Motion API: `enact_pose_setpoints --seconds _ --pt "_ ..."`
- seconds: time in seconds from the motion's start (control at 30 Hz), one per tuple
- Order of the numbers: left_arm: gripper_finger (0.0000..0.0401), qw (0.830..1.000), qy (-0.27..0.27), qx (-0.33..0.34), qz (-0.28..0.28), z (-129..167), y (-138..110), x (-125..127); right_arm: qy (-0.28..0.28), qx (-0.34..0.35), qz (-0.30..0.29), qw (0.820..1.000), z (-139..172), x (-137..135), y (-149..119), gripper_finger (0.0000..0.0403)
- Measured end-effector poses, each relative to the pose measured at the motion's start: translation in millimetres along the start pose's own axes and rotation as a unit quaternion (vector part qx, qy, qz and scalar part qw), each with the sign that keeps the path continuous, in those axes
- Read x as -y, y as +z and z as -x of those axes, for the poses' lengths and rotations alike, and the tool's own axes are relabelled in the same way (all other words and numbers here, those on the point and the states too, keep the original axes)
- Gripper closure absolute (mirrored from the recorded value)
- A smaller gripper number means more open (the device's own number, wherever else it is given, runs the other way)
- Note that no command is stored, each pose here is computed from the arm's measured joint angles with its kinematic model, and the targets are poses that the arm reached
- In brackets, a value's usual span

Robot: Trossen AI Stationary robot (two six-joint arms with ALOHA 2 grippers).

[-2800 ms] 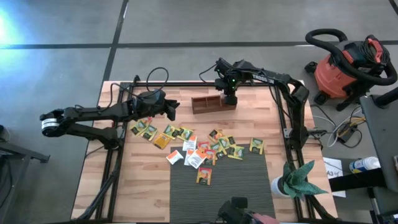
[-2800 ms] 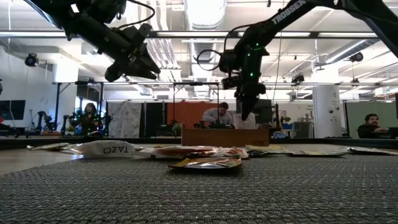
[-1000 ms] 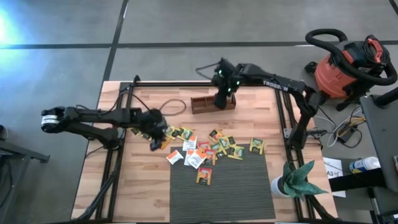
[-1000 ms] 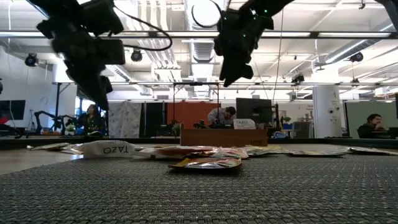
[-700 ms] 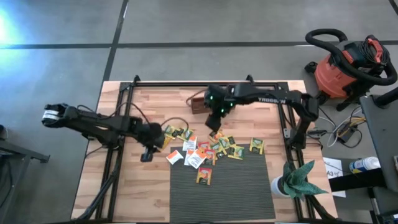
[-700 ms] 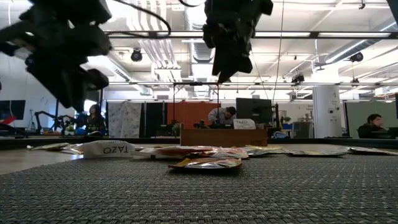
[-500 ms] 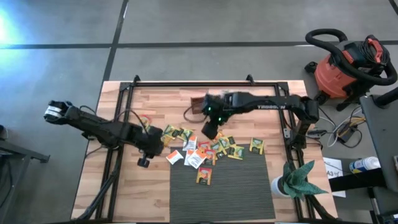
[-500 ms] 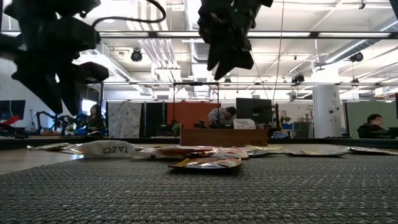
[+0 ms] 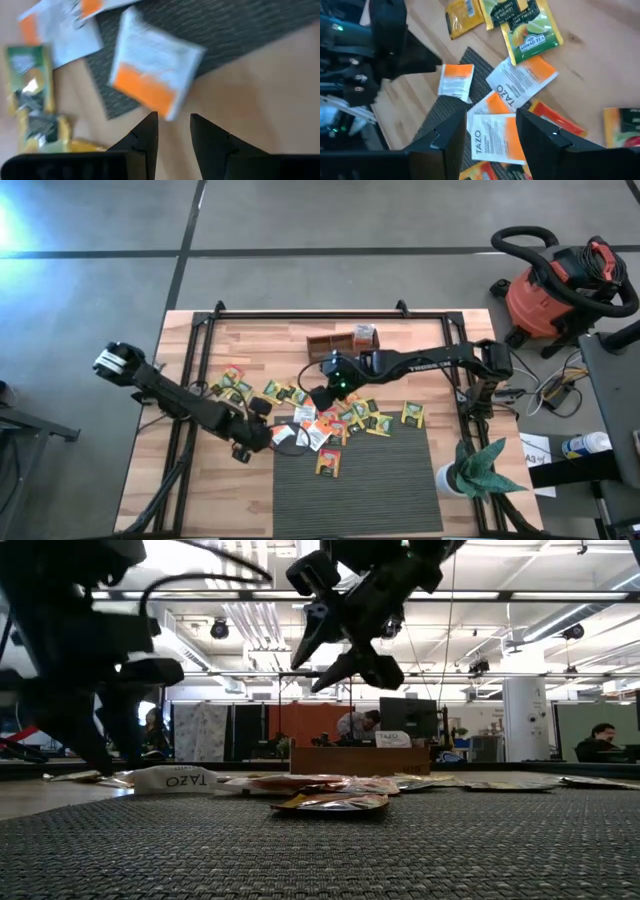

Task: Pick & Place Tea
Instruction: Put the white tea bag into the right section of the wooden organizer

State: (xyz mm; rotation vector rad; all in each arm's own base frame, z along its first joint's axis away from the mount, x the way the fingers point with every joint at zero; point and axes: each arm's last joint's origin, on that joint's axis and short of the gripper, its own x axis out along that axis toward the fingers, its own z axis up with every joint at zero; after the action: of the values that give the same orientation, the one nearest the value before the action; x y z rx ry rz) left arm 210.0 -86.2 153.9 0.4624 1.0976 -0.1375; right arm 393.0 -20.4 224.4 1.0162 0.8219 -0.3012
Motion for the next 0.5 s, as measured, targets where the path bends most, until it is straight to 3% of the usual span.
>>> enact_pose_setpoints --seconds 0.2,0.5 --pt "0.0293 0.999 0.027 -0.011 0.036 -11 1 2 0.024 -0.001 -0.041 0.999 -16 13 -20 0.0234" --pt "0.0293 0.997 -0.02 0.011 0.075 -10 5 4 0.041 -0.004 -0.09 0.995 -26 23 -36 0.0234"
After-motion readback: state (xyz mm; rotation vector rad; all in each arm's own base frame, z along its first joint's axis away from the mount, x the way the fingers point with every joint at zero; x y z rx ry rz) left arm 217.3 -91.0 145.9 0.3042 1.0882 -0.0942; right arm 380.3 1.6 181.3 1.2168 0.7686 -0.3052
